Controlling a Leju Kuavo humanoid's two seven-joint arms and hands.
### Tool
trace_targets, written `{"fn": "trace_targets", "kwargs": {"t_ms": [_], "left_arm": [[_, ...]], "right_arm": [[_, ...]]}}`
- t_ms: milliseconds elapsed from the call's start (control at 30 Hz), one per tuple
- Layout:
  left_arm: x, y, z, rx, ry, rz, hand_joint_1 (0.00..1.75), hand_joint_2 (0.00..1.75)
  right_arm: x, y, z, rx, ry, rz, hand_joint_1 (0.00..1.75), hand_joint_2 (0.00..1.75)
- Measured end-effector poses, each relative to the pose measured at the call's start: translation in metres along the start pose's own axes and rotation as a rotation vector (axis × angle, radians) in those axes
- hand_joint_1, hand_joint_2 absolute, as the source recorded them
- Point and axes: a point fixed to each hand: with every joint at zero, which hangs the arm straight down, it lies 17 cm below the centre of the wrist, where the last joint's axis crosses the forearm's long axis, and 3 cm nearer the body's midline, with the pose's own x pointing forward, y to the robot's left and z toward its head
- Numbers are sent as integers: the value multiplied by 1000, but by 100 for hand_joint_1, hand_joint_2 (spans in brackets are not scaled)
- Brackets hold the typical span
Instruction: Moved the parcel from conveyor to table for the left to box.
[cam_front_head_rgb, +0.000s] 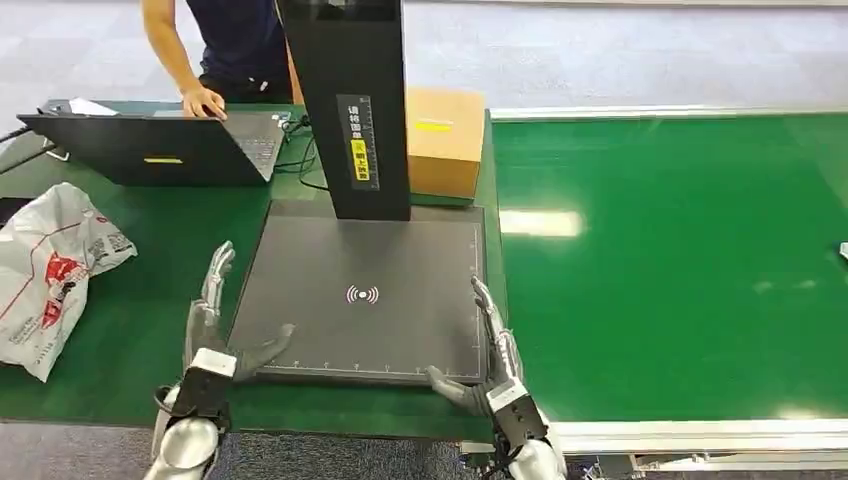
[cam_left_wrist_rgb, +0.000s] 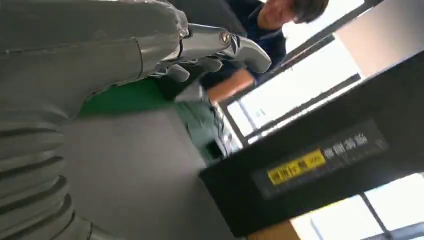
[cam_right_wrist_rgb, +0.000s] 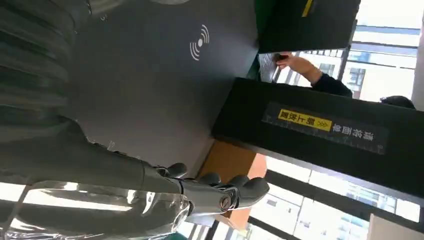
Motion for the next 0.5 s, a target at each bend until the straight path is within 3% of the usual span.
{"fn": "trace_targets", "kwargs": {"t_ms": [267,500], "left_arm": [[-18,-51,25,-6,116,180,0,175],[-16,-76,28,-16,149,230,0,175]], "right_arm": [[3,32,-1,87,-20,19,0,175],[4,49,0,110,-32,67,0,175]]}}
